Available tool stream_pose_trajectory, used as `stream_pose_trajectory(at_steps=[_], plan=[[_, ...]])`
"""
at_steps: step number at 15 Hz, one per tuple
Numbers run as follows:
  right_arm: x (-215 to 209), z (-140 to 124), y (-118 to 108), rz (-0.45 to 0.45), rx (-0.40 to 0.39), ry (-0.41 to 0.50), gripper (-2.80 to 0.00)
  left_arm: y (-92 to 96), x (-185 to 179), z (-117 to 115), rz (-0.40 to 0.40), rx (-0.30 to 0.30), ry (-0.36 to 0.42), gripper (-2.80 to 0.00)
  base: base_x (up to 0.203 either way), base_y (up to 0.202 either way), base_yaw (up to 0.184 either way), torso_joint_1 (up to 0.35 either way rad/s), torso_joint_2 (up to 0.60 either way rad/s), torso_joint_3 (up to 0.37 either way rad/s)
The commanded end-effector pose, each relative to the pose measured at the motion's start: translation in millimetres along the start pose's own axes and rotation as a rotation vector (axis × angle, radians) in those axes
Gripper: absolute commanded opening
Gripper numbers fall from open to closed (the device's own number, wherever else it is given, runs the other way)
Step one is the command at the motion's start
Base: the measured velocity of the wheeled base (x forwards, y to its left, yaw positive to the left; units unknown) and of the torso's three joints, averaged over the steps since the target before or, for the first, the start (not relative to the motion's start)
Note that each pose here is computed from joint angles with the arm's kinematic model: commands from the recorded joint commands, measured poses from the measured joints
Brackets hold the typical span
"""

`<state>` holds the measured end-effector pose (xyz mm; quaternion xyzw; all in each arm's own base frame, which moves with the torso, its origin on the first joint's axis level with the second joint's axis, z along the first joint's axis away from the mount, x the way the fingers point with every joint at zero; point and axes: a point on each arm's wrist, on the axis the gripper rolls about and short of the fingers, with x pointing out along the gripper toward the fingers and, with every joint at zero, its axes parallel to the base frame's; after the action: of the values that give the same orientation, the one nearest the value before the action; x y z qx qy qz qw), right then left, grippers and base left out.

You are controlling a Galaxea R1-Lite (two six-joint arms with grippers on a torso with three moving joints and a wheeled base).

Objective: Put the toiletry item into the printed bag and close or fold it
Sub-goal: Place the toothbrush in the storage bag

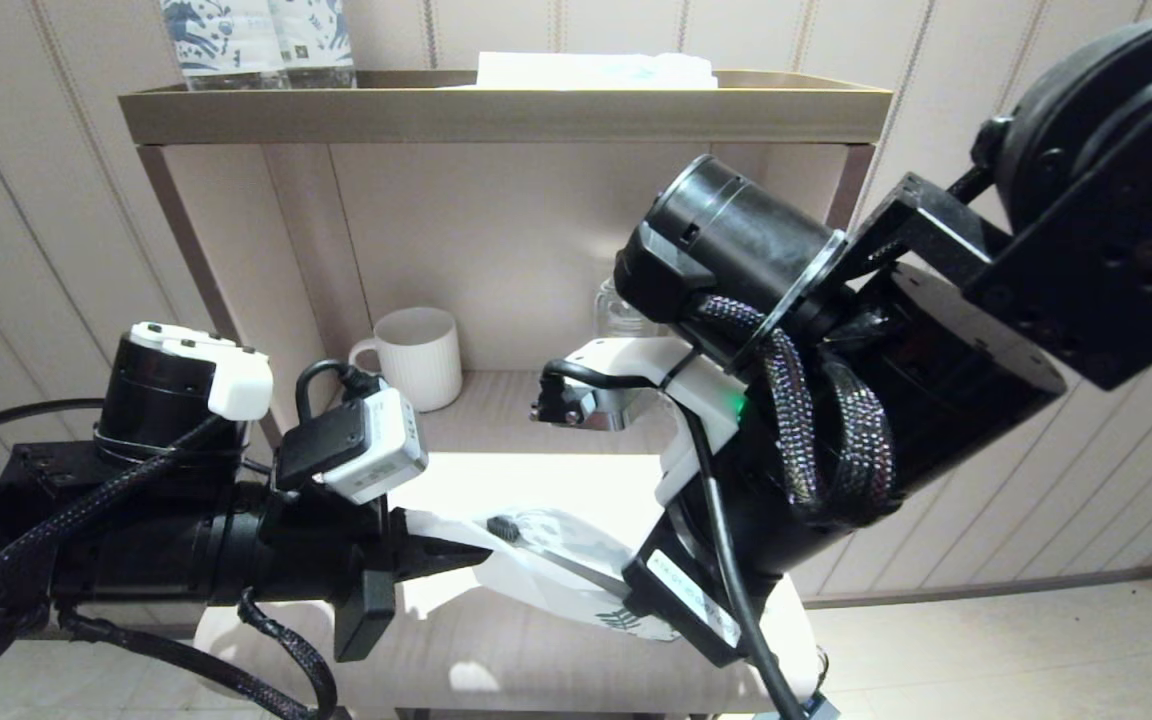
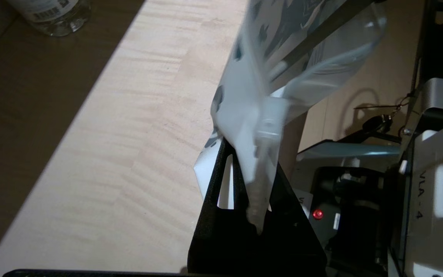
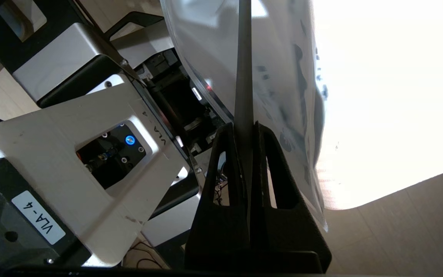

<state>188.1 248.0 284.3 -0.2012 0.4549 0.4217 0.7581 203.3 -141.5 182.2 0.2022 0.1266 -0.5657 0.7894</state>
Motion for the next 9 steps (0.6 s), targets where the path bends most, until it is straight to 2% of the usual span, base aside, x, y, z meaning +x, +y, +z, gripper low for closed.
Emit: stream_pose_trajectory(at_steps=[1, 4, 9], plan=[[4.0, 0.7, -2.8, -0.003, 0.005, 0.011, -2.80, -2.9, -2.7, 2.5, -0.017, 0.011, -0.019, -2.80, 0.000, 0.000, 0.000, 0.000, 0.00, 0.000], [3.9, 1.8, -9.3, -0.015, 0.016, 0.002, -2.80, -4.0, -4.1, 3.0, -0.027, 0.012, -0.025, -2.80, 0.000, 0.000, 0.000, 0.000, 0.00, 0.000], [-8.4, -0.9, -10.8, -0.023, -0.021, -0.029, -2.80, -3.6, -2.6, 1.9, -0.032, 0.008, -0.022, -2.80, 0.000, 0.000, 0.000, 0.000, 0.00, 0.000]])
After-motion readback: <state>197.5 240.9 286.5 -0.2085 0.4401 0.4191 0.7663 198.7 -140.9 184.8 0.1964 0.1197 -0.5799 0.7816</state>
